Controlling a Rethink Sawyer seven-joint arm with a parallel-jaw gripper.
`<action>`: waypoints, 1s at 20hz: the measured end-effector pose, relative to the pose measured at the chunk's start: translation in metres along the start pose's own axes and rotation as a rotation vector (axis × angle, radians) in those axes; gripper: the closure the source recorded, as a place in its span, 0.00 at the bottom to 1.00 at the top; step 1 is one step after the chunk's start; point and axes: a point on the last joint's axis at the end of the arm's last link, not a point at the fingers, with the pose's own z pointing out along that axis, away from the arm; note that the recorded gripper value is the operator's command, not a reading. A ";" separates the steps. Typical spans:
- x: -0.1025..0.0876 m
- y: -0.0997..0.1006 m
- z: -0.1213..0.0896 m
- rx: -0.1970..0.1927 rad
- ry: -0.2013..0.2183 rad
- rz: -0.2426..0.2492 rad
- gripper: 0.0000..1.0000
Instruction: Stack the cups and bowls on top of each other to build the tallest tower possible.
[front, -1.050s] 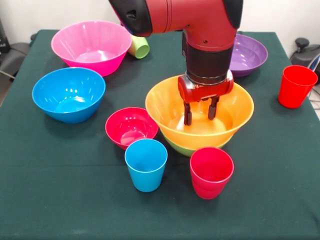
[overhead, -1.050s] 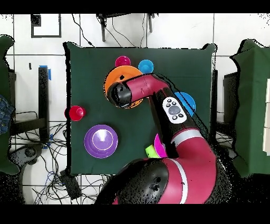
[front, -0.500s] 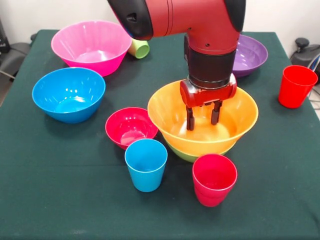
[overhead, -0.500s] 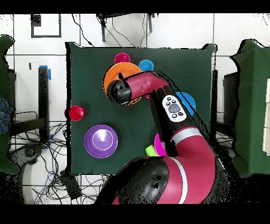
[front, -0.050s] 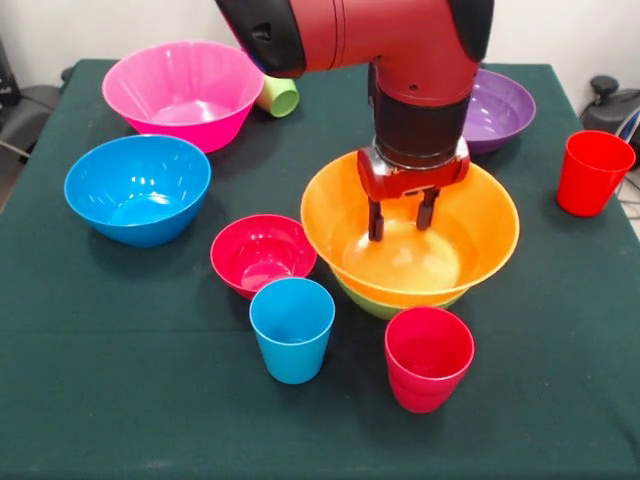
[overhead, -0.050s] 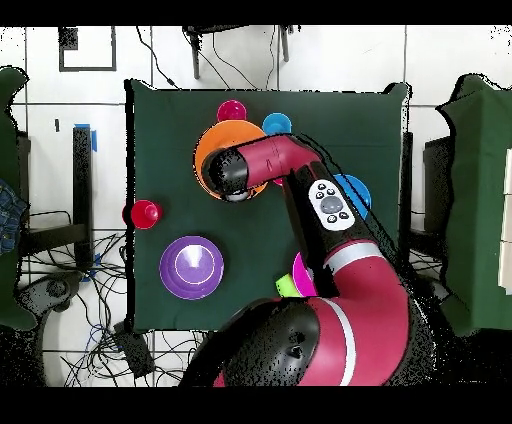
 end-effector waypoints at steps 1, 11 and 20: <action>0.001 0.000 -0.002 -0.003 0.016 0.005 0.00; -0.012 0.000 -0.052 -0.019 0.108 0.038 0.00; -0.048 0.013 -0.104 -0.059 -0.002 0.024 0.00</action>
